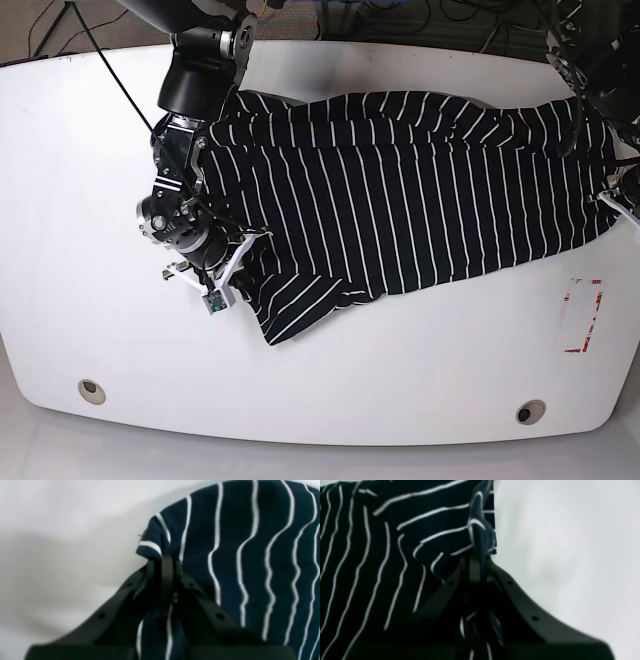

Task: Layout the t-shirt on the table in an organized manner, then fold the t-shirt properly
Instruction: 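Grasp the shirt hem with the left gripper opposite the right gripper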

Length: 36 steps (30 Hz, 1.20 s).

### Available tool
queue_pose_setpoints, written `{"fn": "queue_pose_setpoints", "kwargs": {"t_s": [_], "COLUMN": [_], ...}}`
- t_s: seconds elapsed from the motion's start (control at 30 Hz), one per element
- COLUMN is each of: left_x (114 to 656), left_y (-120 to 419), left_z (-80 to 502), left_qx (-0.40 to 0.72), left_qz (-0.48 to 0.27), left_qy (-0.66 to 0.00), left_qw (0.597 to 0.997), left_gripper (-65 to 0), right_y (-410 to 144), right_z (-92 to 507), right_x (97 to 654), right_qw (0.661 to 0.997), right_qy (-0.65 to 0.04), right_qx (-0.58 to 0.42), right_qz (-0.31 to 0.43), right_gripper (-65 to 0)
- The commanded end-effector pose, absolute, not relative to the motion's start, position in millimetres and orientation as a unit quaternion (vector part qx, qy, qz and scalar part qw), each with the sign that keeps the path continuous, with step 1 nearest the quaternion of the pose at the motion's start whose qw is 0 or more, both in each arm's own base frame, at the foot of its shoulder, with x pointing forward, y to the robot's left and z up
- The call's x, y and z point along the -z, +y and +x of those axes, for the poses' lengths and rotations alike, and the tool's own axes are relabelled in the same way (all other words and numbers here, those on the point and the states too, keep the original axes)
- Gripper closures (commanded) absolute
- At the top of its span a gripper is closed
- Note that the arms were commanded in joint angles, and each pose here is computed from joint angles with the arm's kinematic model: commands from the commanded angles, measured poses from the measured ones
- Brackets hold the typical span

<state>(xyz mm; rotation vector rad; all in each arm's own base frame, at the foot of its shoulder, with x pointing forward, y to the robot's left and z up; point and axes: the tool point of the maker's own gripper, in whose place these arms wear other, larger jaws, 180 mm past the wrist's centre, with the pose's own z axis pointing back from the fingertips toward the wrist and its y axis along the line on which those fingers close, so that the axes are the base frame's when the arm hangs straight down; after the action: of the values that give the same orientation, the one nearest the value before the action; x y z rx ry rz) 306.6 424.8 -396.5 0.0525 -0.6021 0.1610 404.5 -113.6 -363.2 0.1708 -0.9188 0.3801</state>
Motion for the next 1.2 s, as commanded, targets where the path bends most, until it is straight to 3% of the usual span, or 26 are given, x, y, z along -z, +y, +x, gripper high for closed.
{"fn": "queue_pose_setpoints", "kwargs": {"t_s": [0.0, 0.2, 0.7, 0.93, 1.17], "left_x": [360, 324, 229, 185, 153], "left_y": [437, 437, 379, 316, 288], "left_z": [321, 326, 351, 376, 400], "left_qx": [-0.067, -0.047, 0.027, 0.078, 0.115], "left_qz": [0.058, 0.101, 0.185, 0.182, 0.180], "left_qy": [-0.331, -0.349, -0.397, -0.468, -0.503], "left_qw": [0.939, 0.931, 0.899, 0.861, 0.838], "left_gripper": [0.0, 0.0, 0.0, 0.0, 0.0], "right_y": [-116, -128, -178, -228, -253], "right_z": [412, 403, 400, 409, 424], "right_x": [339, 329, 299, 275, 240], "right_qw": [0.858, 0.859, 0.848, 0.846, 0.828], "right_qy": [-0.475, -0.475, -0.497, -0.507, -0.527], "right_qx": [-0.181, -0.185, -0.182, -0.152, -0.157], "right_qz": [0.076, 0.048, -0.022, -0.067, -0.106], "right_gripper": [0.0, 0.0, 0.0, 0.0, 0.0]}}
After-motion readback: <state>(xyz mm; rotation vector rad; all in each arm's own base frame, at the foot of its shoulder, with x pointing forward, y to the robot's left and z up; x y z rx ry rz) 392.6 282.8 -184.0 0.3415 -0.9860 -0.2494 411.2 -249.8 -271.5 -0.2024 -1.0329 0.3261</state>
